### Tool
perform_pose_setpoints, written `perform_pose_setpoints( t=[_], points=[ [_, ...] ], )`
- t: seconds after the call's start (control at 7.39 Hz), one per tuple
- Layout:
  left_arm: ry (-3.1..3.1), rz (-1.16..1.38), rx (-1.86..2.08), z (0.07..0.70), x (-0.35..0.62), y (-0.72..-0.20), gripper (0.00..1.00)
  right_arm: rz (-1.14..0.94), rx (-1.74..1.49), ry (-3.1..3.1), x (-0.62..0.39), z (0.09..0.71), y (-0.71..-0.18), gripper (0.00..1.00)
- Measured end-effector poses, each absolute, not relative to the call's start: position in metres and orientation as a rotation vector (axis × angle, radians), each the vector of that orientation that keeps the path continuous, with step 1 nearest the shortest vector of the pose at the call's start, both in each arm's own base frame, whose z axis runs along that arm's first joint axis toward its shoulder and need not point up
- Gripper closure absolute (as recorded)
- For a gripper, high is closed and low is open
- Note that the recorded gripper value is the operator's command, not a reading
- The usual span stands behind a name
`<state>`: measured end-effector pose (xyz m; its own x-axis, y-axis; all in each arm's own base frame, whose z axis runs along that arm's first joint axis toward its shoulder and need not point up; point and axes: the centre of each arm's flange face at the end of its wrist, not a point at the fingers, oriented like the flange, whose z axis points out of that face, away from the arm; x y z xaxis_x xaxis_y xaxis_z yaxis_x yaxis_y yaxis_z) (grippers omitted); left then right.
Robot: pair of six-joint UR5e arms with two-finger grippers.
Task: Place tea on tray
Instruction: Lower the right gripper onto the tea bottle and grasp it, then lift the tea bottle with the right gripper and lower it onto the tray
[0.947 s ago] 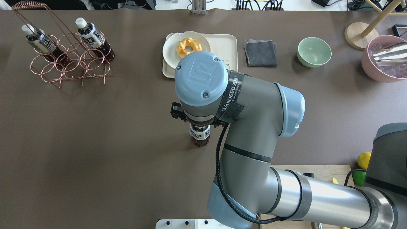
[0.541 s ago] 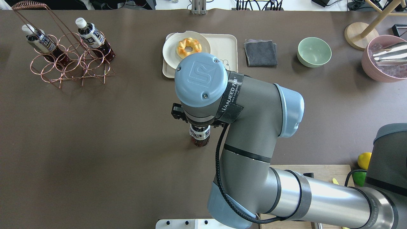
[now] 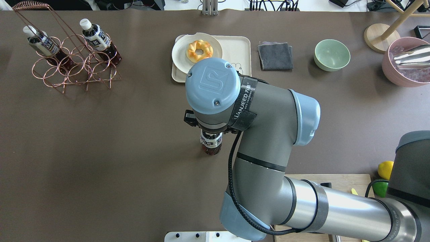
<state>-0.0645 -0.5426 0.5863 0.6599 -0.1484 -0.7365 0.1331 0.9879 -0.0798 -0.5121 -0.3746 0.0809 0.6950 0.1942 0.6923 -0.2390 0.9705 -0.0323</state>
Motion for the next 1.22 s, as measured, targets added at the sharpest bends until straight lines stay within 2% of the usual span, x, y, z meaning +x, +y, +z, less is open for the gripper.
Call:
perform_pose_setpoints(
  t=[0.14, 0.27, 0.41, 0.54, 0.68, 1.22],
  points=[
    [0.835, -0.159, -0.019, 0.586, -0.064, -0.543, 0.01, 0.241, 0.065, -0.772, -0.515, 0.082, -0.375, 0.54],
    [0.835, -0.158, -0.017, 0.585, -0.064, -0.544, 0.01, 0.241, 0.068, -0.782, -0.518, 0.083, -0.376, 0.73],
    [0.834, -0.158, -0.017, 0.584, -0.064, -0.544, 0.01, 0.24, 0.071, -0.788, -0.52, 0.084, -0.377, 0.82],
    [0.834, -0.159, -0.017, 0.584, -0.064, -0.545, 0.01, 0.243, 0.074, -0.793, -0.519, 0.083, -0.381, 0.82],
    [0.833, -0.159, -0.02, 0.586, -0.064, -0.546, 0.01, 0.249, 0.076, -0.799, -0.514, 0.081, -0.385, 0.98],
    [0.831, -0.16, -0.028, 0.591, -0.063, -0.547, 0.01, 0.281, 0.084, -0.819, -0.493, 0.07, -0.404, 1.0]
  ],
)
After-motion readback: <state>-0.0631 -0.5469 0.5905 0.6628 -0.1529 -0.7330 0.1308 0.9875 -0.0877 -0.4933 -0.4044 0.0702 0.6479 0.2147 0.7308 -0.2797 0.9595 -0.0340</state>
